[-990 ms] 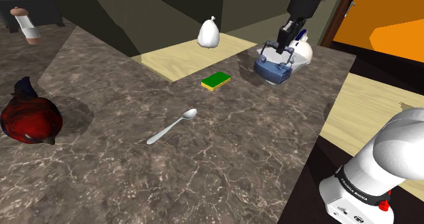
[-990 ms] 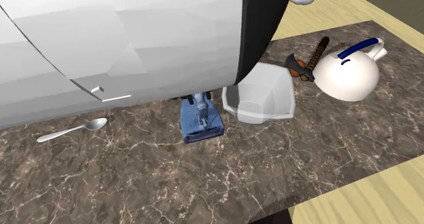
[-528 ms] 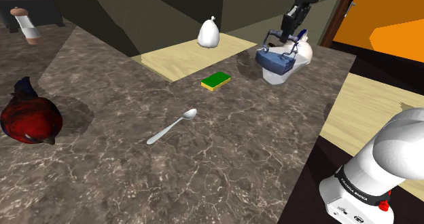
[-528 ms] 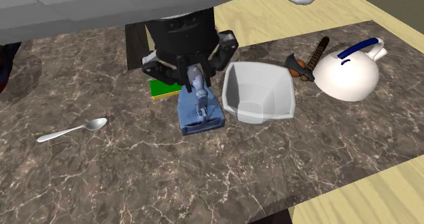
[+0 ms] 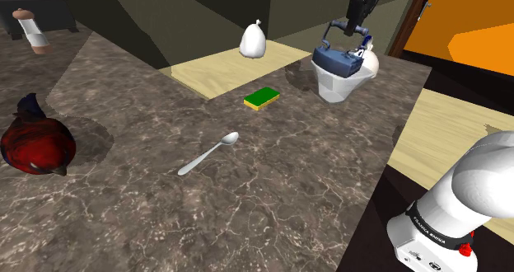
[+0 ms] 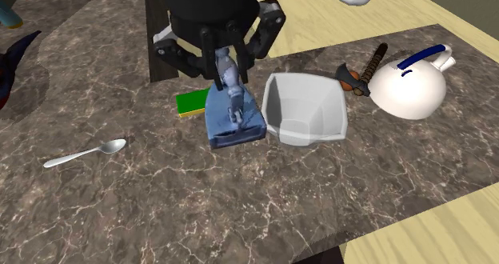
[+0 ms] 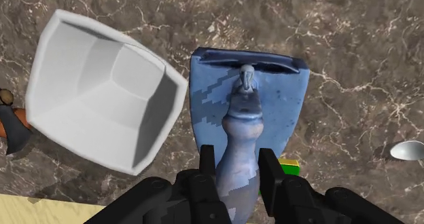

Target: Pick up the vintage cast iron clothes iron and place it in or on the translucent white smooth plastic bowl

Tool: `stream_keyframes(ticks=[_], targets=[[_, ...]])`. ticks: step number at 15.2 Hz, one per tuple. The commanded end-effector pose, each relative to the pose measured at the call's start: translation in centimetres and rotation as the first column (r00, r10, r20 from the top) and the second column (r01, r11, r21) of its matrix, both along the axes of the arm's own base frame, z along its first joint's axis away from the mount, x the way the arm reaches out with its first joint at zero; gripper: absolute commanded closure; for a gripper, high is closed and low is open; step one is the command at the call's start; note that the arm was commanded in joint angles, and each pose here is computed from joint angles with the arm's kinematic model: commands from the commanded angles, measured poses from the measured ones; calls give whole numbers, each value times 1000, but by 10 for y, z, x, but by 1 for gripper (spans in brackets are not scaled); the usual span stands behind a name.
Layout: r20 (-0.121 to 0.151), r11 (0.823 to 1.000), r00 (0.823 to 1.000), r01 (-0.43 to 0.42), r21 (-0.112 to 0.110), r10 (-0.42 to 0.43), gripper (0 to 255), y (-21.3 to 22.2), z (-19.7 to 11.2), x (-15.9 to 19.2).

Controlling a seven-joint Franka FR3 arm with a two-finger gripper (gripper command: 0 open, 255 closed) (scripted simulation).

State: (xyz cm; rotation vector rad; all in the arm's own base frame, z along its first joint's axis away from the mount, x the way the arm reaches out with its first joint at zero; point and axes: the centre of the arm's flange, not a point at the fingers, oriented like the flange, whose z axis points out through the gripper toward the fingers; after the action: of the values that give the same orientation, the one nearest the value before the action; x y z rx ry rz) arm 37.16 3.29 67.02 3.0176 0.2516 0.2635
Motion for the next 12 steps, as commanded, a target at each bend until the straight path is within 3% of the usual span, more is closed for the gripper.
stream_keyframes(ticks=[1, 3, 12], targets=[[0, 1000, 1000, 0, 0, 0, 255, 0, 11, 0], [0, 1000, 1000, 0, 0, 0, 255, 0, 20, 0], [0, 1000, 1000, 0, 0, 0, 255, -103, 65, 39]])
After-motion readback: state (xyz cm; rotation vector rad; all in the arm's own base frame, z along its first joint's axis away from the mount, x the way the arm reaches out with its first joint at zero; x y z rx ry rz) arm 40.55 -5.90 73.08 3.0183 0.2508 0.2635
